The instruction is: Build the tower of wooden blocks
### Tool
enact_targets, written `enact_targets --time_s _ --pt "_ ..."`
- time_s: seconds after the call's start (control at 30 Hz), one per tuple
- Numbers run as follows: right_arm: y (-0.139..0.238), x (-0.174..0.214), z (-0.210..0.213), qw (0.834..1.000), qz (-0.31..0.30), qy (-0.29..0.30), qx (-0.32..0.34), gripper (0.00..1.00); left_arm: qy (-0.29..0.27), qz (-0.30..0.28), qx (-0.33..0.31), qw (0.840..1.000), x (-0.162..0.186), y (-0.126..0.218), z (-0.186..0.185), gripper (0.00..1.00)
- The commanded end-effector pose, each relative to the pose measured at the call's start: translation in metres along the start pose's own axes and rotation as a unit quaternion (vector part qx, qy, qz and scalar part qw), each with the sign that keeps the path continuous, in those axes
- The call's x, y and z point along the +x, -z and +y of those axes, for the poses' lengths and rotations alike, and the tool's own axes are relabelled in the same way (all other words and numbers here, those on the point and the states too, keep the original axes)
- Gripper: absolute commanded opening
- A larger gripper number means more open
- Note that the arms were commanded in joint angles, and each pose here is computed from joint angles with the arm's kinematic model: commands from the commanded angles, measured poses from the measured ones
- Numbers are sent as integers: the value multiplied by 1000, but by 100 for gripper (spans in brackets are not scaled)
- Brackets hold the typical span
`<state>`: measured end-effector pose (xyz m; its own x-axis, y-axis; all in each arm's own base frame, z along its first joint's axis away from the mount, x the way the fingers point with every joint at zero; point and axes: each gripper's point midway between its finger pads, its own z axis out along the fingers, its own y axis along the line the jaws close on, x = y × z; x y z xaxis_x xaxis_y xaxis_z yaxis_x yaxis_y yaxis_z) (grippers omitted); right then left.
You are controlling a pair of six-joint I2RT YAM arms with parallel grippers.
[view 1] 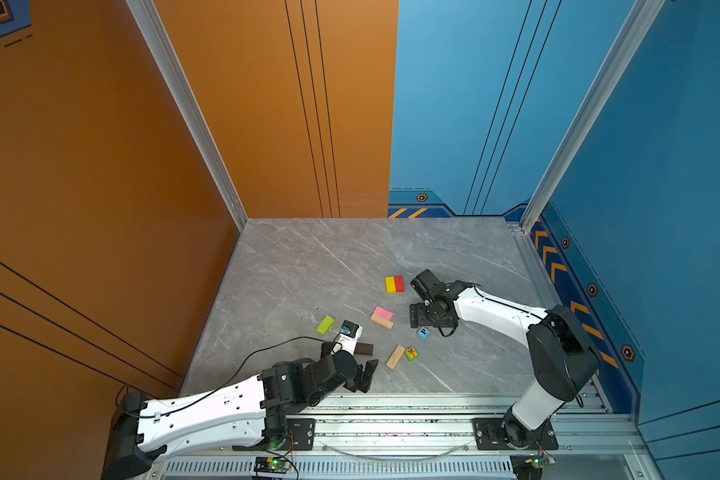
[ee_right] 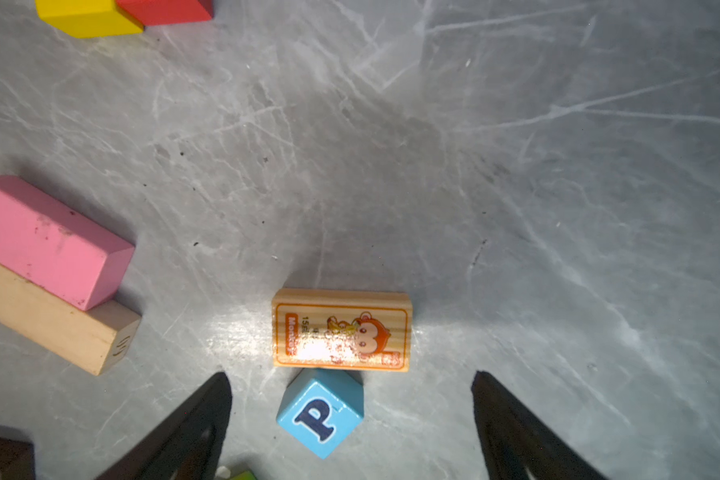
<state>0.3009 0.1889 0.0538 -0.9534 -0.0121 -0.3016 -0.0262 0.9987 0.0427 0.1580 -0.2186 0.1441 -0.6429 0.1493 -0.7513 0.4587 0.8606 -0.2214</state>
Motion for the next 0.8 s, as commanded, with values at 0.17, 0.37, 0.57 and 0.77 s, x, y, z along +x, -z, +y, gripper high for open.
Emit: enact_targets --time_s 0.17,0.37,0.57,0.77 --pt "-12 -10 7 1000 8 -6 -21 84 -18 27 31 999 1 -12 -12 98" --pt "-20 -9 11 1000 16 -4 -23 83 -17 28 33 999 -2 -15 -12 98" --pt "-24 -6 9 1000 22 -7 -15 81 -11 30 33 999 -4 -17 -8 98" --pt "-27 -5 9 1000 26 -8 -10 80 -7 34 32 999 -2 -19 -3 98"
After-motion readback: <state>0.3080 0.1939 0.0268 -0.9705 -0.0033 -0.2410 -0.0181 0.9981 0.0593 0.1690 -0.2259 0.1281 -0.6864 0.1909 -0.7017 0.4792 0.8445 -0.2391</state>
